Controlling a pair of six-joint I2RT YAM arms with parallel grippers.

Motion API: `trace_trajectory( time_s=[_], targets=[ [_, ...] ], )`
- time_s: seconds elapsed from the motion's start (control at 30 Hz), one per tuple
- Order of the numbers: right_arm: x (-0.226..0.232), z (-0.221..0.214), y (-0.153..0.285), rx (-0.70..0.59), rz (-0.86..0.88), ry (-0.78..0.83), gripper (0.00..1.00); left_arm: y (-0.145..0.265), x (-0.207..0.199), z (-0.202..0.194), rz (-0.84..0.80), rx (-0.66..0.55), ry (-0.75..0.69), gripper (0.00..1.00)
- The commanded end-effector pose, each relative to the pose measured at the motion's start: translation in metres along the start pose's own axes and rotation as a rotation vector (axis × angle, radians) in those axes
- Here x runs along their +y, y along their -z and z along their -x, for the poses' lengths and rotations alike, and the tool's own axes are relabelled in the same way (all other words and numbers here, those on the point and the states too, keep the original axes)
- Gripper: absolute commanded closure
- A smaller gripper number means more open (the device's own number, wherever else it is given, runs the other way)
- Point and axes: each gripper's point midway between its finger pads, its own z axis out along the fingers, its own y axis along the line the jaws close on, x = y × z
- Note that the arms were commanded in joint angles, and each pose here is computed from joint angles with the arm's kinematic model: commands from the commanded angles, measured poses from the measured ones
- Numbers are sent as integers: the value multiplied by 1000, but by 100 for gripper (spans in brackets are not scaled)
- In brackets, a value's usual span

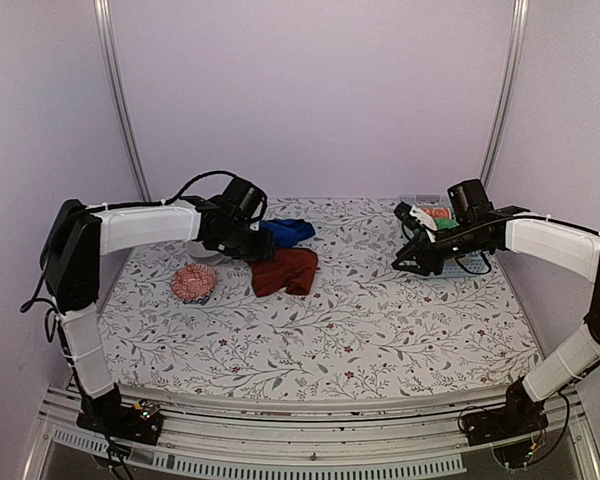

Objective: Roll the towels
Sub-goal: Pick up the towel from the center of the board.

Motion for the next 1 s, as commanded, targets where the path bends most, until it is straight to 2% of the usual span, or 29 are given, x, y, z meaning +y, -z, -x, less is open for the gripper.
trace_trajectory(
  time_s=[0.0,0.23,0.3,0.37,0.5,0.53,0.63,0.67,0.77,0.83,0.87,0.9,0.97],
  targets=[
    [9,3,6,-5,10,50,64,-16,33,10,47,22,97,50],
    [10,0,5,4,12,55,64,-56,42,18,31,52,95,50],
    [9,-2,5,9,9,53,64,-61,42,21,35,54,94,54],
    [9,-3,4,14,11,52,64,-64,40,26,30,46,91,64],
    [9,-7,3,23,14,49,64,-50,28,45,6,9,70,97],
    [9,-7,2,23,14,51,65,-41,21,53,-9,-11,56,100],
    [8,-2,3,13,13,45,70,0,-15,85,-110,-99,-11,100],
    [5,0,3,11,4,37,72,19,-36,95,-174,-136,-47,100],
    [-12,14,16,-27,-35,-13,75,109,-119,116,-447,-313,-240,100],
    [-22,30,33,-88,-36,-41,76,173,-176,102,-661,-436,-427,100],
    [-27,37,42,-119,-35,-62,76,194,-192,91,-711,-486,-507,100],
    [-34,41,51,-140,-45,-77,77,206,-202,76,-743,-506,-557,100],
    [-43,41,61,-160,-58,-117,77,203,-205,44,-767,-470,-608,100]
  ],
)
